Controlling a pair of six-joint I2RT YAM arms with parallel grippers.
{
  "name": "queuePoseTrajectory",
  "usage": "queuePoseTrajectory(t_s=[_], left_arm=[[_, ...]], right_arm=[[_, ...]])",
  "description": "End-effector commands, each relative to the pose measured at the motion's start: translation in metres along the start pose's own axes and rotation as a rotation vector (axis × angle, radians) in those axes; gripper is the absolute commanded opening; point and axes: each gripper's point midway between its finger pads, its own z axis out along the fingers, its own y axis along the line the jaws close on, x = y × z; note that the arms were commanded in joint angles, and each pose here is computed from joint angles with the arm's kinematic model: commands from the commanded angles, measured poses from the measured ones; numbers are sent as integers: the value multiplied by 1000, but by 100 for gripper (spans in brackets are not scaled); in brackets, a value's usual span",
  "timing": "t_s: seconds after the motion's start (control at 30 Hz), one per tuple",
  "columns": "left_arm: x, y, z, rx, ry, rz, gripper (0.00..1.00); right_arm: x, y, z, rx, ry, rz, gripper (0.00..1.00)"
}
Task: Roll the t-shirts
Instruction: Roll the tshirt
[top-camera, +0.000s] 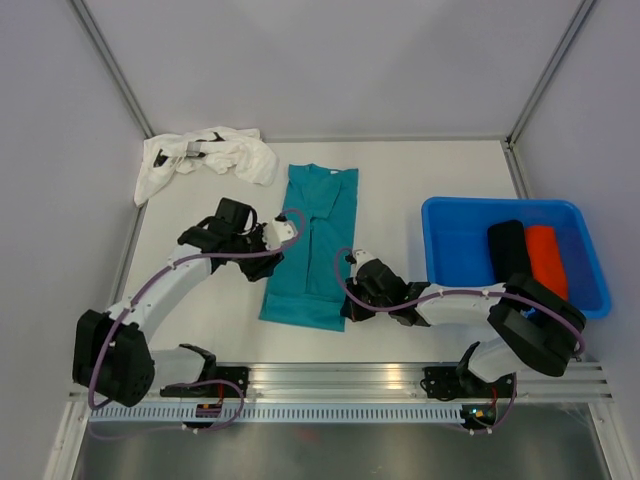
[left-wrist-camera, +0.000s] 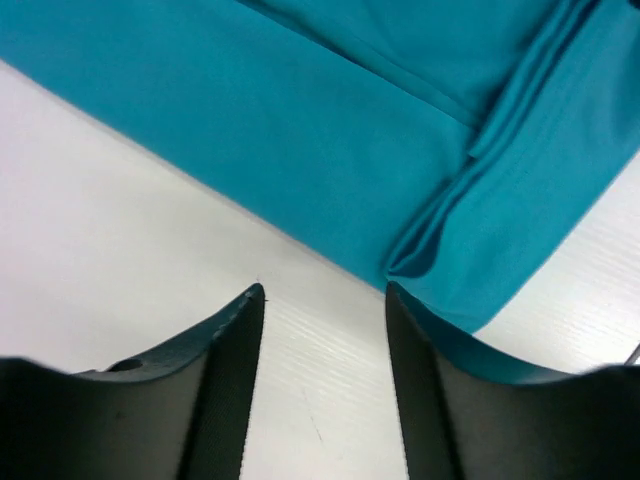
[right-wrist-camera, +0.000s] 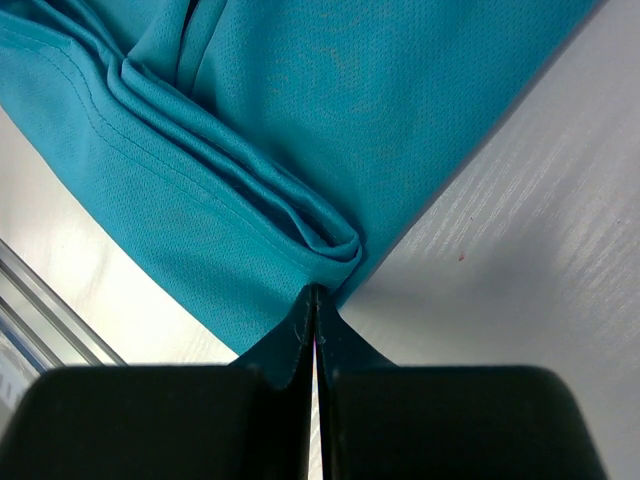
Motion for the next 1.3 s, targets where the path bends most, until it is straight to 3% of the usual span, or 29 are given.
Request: queuePoseTrajectory(t_s=[0.0, 0.1, 0.23, 0.3, 0.43, 0.83, 0.93, 0.97, 1.13, 1.23, 1.27], left_arm=[[25, -41, -10, 83, 101, 203, 59], [48, -75, -5, 148, 122, 441, 63], [40, -113, -10, 214, -34, 698, 74], [44, -125, -5, 249, -50, 733, 78], [72, -115, 13, 224, 72, 731, 87], [85, -102, 37, 188, 146, 696, 79], [87, -105, 38, 198, 143, 689, 69], [88, -105, 39, 198, 143, 689, 60], [94, -109, 44, 228, 142, 703, 41], [92, -110, 46, 239, 136, 709, 26], [89, -109, 46, 233, 130, 708, 16]], right_arm=[[-3, 1, -3, 9, -3, 2, 0], [-7, 3, -5, -3, -29, 6, 0], [-9, 5, -6, -14, -37, -9, 0], [-9, 5, -6, -16, -40, -14, 0], [-9, 7, -9, -37, -55, -19, 1], [-10, 13, -14, -78, -61, -53, 3], [-21, 25, -27, -135, -115, -115, 6], [-25, 27, -31, -143, -137, -131, 9], [-54, 34, -59, -157, -285, -309, 26], [-59, 36, -65, -169, -334, -401, 32], [-60, 42, -68, -196, -354, -432, 33]])
